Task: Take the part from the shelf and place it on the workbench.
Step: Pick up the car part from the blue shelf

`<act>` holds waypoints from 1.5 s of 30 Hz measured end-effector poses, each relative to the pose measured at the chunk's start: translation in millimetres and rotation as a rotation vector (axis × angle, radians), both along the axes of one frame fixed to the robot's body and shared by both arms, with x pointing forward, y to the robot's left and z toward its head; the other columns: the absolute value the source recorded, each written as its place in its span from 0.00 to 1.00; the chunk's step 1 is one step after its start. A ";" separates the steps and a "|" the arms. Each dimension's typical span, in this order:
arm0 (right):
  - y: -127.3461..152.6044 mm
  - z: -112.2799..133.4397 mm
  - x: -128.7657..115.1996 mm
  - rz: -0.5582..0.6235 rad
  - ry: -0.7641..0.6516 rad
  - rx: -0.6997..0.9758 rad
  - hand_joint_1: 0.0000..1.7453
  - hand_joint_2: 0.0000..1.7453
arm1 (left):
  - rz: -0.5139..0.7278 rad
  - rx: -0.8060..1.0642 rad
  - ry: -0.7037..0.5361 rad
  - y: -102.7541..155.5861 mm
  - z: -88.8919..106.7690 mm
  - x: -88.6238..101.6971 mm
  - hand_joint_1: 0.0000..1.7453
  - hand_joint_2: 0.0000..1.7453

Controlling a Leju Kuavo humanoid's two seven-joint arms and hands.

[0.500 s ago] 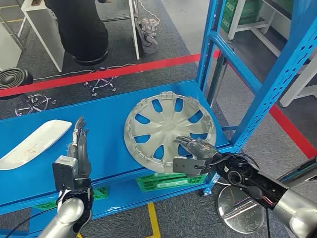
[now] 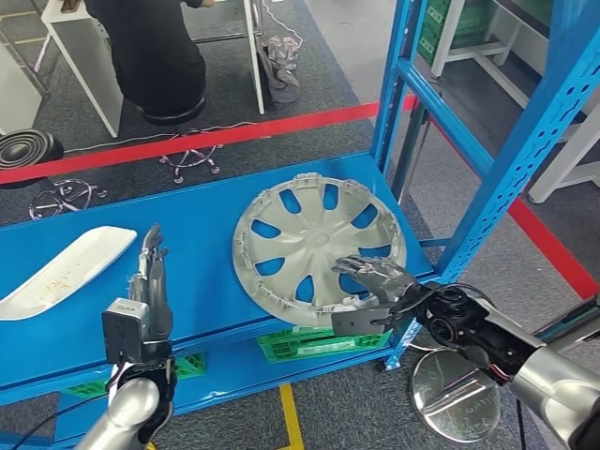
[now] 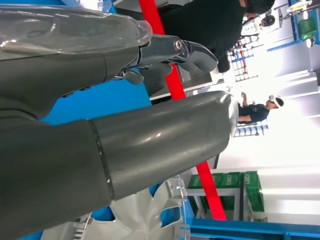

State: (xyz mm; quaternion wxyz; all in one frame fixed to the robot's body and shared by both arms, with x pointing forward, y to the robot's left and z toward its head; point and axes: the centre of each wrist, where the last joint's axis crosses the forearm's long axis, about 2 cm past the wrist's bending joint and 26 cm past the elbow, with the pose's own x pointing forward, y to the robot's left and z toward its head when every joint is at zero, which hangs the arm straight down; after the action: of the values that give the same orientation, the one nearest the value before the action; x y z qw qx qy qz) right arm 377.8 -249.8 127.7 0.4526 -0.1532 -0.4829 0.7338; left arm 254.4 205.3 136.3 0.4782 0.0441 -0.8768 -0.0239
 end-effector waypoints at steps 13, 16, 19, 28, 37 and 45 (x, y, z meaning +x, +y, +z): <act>3.3 -17.1 -6.9 0.016 -0.197 -0.158 0.00 1.00 | 0.007 0.001 0.003 0.0 1.2 -0.4 0.00 0.00; 4.2 -21.1 -9.3 0.021 -0.242 -0.186 0.00 1.00 | 0.003 0.001 0.002 -0.2 1.7 0.1 0.00 0.00; 4.4 -26.9 -13.3 0.023 -0.304 -0.208 0.00 1.00 | -0.009 0.000 0.000 -1.3 2.7 1.0 0.00 0.00; 0.8 -43.1 -25.6 0.024 -0.400 -0.205 1.00 1.00 | -0.029 -0.010 -0.019 -4.3 8.2 6.1 0.00 0.00; -1.7 -48.9 -31.2 0.026 -0.424 -0.182 1.00 1.00 | -0.033 -0.026 -0.027 -6.2 9.8 9.7 0.00 0.00; -0.9 -47.2 -31.8 0.022 -0.395 -0.131 1.00 1.00 | -0.039 -0.030 -0.029 -8.4 7.9 10.6 0.00 0.00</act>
State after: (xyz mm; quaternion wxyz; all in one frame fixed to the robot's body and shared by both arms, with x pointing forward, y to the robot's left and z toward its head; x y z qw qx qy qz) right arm 346.0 -250.7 80.6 0.3300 -0.3178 -0.5153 0.7243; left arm 265.0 196.9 144.3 0.4655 0.0203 -0.8846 -0.0196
